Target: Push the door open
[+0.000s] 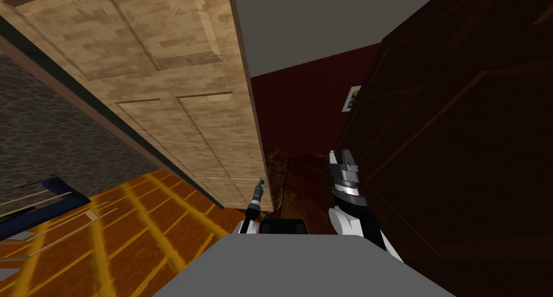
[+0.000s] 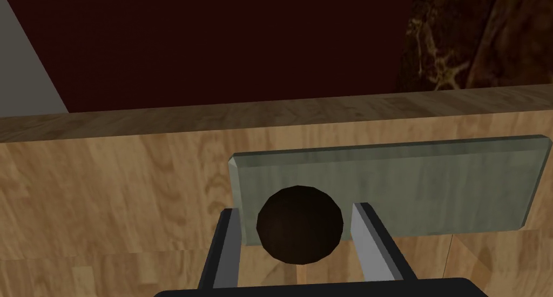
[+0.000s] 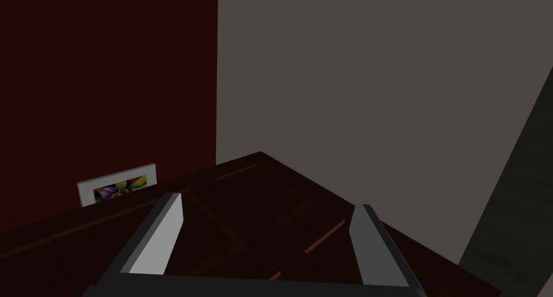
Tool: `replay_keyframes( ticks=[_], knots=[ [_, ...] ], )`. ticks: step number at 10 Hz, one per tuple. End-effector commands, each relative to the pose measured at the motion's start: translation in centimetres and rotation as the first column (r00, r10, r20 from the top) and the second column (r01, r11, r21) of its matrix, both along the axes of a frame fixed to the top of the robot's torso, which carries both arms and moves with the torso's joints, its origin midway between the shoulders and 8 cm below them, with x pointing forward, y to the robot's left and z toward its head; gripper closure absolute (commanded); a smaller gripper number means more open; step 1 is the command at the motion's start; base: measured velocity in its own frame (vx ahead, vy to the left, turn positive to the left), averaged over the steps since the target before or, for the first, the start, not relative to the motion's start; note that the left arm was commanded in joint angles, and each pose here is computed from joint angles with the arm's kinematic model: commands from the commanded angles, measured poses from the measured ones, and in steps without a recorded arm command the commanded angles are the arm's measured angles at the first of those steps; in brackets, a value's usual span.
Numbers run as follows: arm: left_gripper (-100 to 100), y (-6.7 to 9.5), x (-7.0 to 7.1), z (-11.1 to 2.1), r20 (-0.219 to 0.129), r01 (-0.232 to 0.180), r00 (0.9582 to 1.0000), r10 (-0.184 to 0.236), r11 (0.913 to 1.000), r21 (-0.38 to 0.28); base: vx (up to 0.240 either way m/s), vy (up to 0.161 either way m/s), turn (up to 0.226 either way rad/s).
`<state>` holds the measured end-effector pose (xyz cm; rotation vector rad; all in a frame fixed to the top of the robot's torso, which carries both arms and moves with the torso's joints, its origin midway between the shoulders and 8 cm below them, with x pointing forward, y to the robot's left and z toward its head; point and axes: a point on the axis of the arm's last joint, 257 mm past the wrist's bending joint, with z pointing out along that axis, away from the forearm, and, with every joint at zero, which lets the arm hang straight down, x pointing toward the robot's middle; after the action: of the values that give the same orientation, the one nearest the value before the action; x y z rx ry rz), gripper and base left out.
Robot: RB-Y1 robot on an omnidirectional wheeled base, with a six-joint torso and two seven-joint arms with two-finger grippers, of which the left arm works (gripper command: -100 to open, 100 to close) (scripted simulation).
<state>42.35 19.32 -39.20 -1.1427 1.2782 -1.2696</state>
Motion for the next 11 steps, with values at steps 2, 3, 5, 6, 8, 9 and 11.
replay_keyframes(
  ticks=[2, 3, 5, 6, 8, 9, 11],
  knots=[
    [100, 0.0, 0.0, 0.0, 0.000, 0.000, 1.0000, 0.000, 1.0000, 0.000, -0.025, 0.009, -0.010],
    [100, 0.0, 0.0, 0.0, 0.000, 0.000, 1.0000, 0.000, 1.0000, 0.000, -0.010, 0.003, 0.001],
    [100, 0.0, 0.0, 0.0, 0.000, 0.000, 1.0000, 0.000, 1.0000, 0.000, -0.003, 0.000, 0.001],
    [100, 1.2, 0.0, -0.2, -0.006, -0.016, 0.9999, 0.016, 0.9998, 0.013, 0.094, -0.034, 0.027],
    [100, 2.3, 0.1, -0.2, -0.006, -0.033, 0.9994, 0.033, 0.9992, 0.022, 0.165, -0.068, 0.050],
    [100, 2.9, 0.2, -0.2, -0.005, -0.043, 0.9990, 0.044, 0.9987, 0.027, 0.168, -0.056, 0.027],
    [100, 4.3, 0.3, -0.1, -0.004, -0.067, 0.9977, 0.067, 0.9971, 0.036, 0.188, -0.048, 0.043]
  ],
)
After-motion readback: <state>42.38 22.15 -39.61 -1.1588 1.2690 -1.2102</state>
